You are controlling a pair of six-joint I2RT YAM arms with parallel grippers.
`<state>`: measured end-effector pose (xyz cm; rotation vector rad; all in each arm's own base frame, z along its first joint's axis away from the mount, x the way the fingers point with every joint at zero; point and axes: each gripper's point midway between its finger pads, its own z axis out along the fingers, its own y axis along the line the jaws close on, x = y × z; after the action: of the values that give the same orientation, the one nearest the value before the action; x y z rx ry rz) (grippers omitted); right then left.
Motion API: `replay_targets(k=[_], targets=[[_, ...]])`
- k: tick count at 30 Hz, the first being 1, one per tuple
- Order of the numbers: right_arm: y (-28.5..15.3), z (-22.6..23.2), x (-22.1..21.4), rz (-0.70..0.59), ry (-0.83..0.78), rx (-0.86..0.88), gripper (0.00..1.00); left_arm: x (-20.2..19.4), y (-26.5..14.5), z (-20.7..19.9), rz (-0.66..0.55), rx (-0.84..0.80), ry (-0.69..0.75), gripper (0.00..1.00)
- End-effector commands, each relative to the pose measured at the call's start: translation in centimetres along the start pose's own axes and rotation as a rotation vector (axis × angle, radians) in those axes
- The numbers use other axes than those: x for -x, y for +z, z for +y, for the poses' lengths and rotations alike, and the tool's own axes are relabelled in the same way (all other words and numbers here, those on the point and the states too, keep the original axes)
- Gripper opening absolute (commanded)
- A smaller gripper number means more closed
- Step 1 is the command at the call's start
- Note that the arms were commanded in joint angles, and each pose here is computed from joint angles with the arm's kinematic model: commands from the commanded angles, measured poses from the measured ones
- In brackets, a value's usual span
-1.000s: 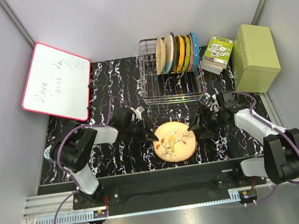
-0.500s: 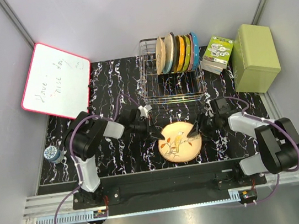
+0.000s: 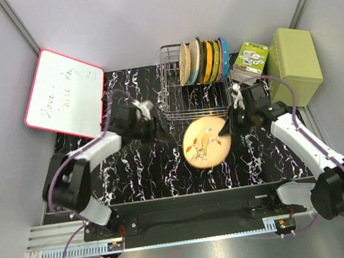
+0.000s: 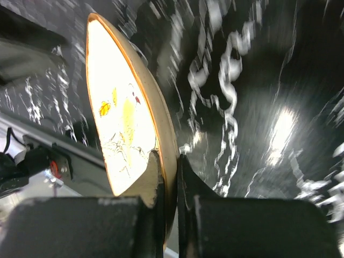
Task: Load the plates into the dish rack
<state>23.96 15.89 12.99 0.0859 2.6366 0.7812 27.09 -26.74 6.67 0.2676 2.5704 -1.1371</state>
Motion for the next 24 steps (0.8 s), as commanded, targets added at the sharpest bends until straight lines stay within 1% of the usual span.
replay_targets(k=[1,2,3,4,5,6,7,8,9,10,11,12,13,14,15,16,17,18,19,20,21,23,24], targets=[[-5.8,6.4,6.2,-0.192,-0.269,0.068,0.00,7.9,-9.8,4.5,-0.296,0.368,0.164,0.73],[-5.8,7.3,6.9,-0.195,-0.297,0.070,0.00,9.1,-12.0,4.1,-0.374,0.420,0.188,0.86],[-6.1,8.0,8.1,-0.230,-0.332,0.055,0.00,9.8,-13.9,5.5,-0.429,0.540,0.189,0.93],[-7.8,10.9,9.9,-0.301,-0.390,0.083,0.00,10.1,-14.9,5.7,-0.457,0.575,0.201,0.99],[-7.1,11.5,11.2,-0.313,-0.409,0.061,0.00,10.2,-16.4,6.0,-0.505,0.634,0.200,0.99],[-9.0,13.2,14.5,-0.436,-0.443,0.029,0.00,10.2,-17.2,6.3,-0.529,0.665,0.190,0.99],[-9.3,13.9,16.1,-0.481,-0.447,0.007,0.00,10.2,-18.0,6.7,-0.556,0.703,0.172,0.99],[-7.6,14.0,17.8,-0.488,-0.445,-0.042,0.00,10.1,-19.2,7.2,-0.598,0.752,0.144,0.99],[-9.9,15.3,21.4,-0.625,-0.432,-0.087,0.00,10.0,-21.1,8.8,-0.657,0.871,0.078,0.99],[-10.1,15.7,23.2,-0.669,-0.423,-0.109,0.00,9.9,-22.1,9.4,-0.687,0.913,0.045,0.99],[-7.7,15.7,24.8,-0.665,-0.416,-0.149,0.00,9.9,-22.9,9.7,-0.711,0.940,0.023,0.99],[-10.1,17.3,27.8,-0.782,-0.402,-0.171,0.00,9.9,-23.7,10.1,-0.724,0.962,0.014,0.99],[-10.1,17.7,29.2,-0.822,-0.391,-0.199,0.00,10.0,-24.0,10.1,-0.736,0.964,0.006,0.99],[-7.4,17.5,30.4,-0.824,-0.381,-0.257,0.00,10.1,-24.6,10.0,-0.754,0.958,0.000,0.99],[-9.9,18.8,32.7,-0.940,-0.375,-0.294,0.00,10.3,-24.9,9.7,-0.771,0.941,-0.003,0.99],[-9.7,19.1,33.7,-0.966,-0.371,-0.321,0.00,10.2,-24.9,9.8,-0.775,0.936,-0.008,0.99],[-6.8,18.3,34.7,-0.956,-0.364,-0.387,0.00,10.2,-25.5,9.7,-0.796,0.923,-0.018,0.99],[-9.1,19.9,35.8,-1.047,-0.344,-0.397,0.00,10.1,-25.6,9.8,-0.805,0.913,-0.024,0.99],[-8.9,20.2,36.5,-1.073,-0.344,-0.417,0.00,9.8,-25.4,10.1,-0.793,0.912,-0.021,0.99],[-6.7,19.7,37.1,-1.080,-0.363,-0.486,0.00,9.6,-25.9,10.2,-0.802,0.918,-0.021,0.99],[-8.7,21.0,37.6,-1.209,-0.286,-0.521,0.00,9.4,-26.0,10.4,-0.811,0.921,-0.020,0.99],[-7.5,22.0,37.4,-1.250,-0.346,-0.613,0.00,9.0,-26.2,10.7,-0.815,0.925,-0.020,0.99],[-8.5,22.9,37.5,-1.324,-0.294,-0.612,0.00,9.0,-26.2,10.7,-0.820,0.924,-0.021,0.99]])
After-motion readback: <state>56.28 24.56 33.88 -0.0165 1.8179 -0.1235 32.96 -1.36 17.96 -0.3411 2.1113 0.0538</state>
